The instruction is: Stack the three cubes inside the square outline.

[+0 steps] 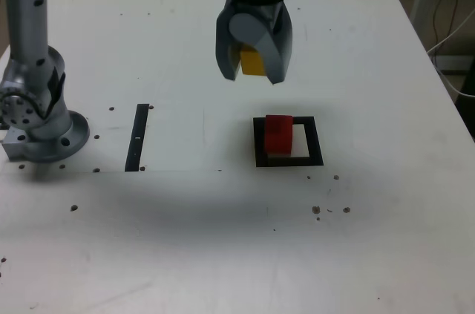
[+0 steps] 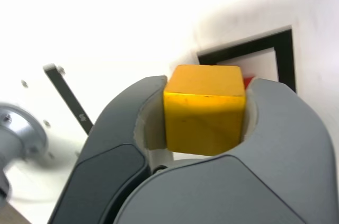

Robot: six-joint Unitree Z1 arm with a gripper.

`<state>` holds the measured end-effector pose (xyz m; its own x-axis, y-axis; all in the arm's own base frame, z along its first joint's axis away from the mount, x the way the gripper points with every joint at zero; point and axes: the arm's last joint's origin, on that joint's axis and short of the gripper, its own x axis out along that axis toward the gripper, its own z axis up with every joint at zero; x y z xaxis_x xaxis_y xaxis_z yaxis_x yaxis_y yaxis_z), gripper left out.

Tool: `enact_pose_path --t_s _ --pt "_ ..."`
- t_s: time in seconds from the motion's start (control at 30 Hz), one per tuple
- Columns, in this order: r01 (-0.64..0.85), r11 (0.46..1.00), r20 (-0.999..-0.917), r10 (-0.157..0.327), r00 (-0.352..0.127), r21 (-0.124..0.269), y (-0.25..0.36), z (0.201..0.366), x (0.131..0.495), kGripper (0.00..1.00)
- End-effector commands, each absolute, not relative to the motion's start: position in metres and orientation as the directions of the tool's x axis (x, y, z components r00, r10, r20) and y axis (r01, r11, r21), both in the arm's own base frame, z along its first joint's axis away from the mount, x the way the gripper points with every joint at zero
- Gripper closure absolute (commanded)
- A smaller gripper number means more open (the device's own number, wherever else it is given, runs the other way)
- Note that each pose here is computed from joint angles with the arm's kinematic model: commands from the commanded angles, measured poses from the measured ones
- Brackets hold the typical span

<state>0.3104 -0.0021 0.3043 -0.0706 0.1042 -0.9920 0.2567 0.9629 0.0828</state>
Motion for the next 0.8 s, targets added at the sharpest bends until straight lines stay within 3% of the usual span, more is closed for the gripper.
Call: enact_pose_path --t_s 0.0,0.3,0.77 --pt "0.215 0.973 -0.9930 0.100 -0.063 0.084 -0.014 0.308 0.307 0.75" --pt "0.055 0.995 -0.9958 0.090 -0.021 0.088 -0.068 0.301 0.311 0.75" --pt "0.053 0.991 -0.9895 0.126 -0.071 0.122 -0.071 0.275 0.331 0.75"
